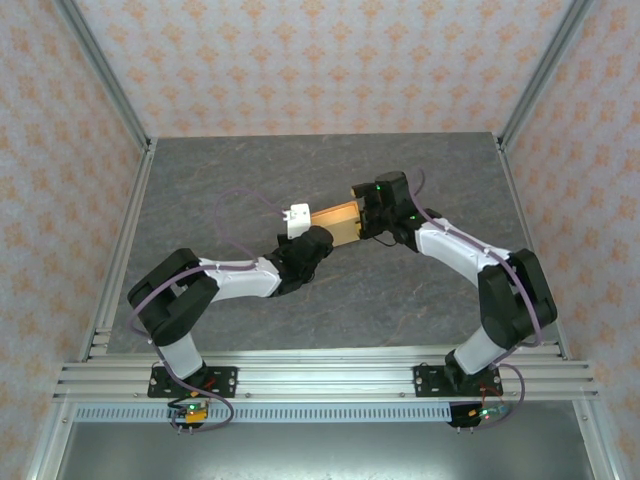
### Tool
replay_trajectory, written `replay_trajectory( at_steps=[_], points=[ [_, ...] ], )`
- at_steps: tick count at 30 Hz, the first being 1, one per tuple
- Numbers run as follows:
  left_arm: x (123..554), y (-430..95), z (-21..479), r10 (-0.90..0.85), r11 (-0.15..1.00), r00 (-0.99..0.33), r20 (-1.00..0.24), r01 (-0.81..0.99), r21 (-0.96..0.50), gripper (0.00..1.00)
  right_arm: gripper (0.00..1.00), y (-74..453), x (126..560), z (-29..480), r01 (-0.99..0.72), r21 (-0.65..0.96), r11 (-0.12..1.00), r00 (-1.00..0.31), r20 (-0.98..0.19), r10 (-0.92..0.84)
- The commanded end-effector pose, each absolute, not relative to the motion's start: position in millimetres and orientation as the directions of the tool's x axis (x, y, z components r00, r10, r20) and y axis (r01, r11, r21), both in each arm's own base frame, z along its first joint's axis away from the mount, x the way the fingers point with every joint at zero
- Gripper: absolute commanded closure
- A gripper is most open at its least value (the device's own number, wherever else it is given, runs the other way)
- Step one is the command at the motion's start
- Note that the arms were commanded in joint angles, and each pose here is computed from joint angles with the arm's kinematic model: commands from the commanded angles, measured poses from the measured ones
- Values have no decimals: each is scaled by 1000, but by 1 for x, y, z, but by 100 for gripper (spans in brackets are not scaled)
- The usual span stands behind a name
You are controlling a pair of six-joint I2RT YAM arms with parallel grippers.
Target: Fold the paper box
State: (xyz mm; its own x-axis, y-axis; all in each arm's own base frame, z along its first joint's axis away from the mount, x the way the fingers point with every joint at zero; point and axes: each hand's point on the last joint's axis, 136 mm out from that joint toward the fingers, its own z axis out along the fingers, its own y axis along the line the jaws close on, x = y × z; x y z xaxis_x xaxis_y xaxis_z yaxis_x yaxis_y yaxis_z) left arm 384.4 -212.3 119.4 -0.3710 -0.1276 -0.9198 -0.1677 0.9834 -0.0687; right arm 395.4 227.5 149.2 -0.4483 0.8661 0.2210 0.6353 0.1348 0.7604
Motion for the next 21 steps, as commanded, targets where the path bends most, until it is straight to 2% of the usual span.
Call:
replay_trajectory(
  at_steps=[1, 8, 13, 18, 21],
  points=[
    [368, -201, 80, 38, 982, -492, -870, -143, 123, 100, 23, 236, 398, 147, 623, 775, 107, -460, 252, 852],
    [369, -201, 80, 39, 982, -489, -871, -145, 125, 99, 41, 223, 395, 120, 632, 757, 166, -447, 180, 876],
    [369, -206, 81, 33, 988, -484, -875, -116, 102, 91, 44, 216, 391, 98, 651, 734, 193, -442, 160, 883],
    [362, -228, 87, 15, 999, -453, -891, 44, -5, 59, 45, 210, 390, 89, 643, 729, 233, -445, 109, 889],
    [353, -236, 99, 4, 989, -434, -901, 133, -59, 45, 46, 207, 390, 86, 643, 726, 246, -444, 91, 891]
  ],
)
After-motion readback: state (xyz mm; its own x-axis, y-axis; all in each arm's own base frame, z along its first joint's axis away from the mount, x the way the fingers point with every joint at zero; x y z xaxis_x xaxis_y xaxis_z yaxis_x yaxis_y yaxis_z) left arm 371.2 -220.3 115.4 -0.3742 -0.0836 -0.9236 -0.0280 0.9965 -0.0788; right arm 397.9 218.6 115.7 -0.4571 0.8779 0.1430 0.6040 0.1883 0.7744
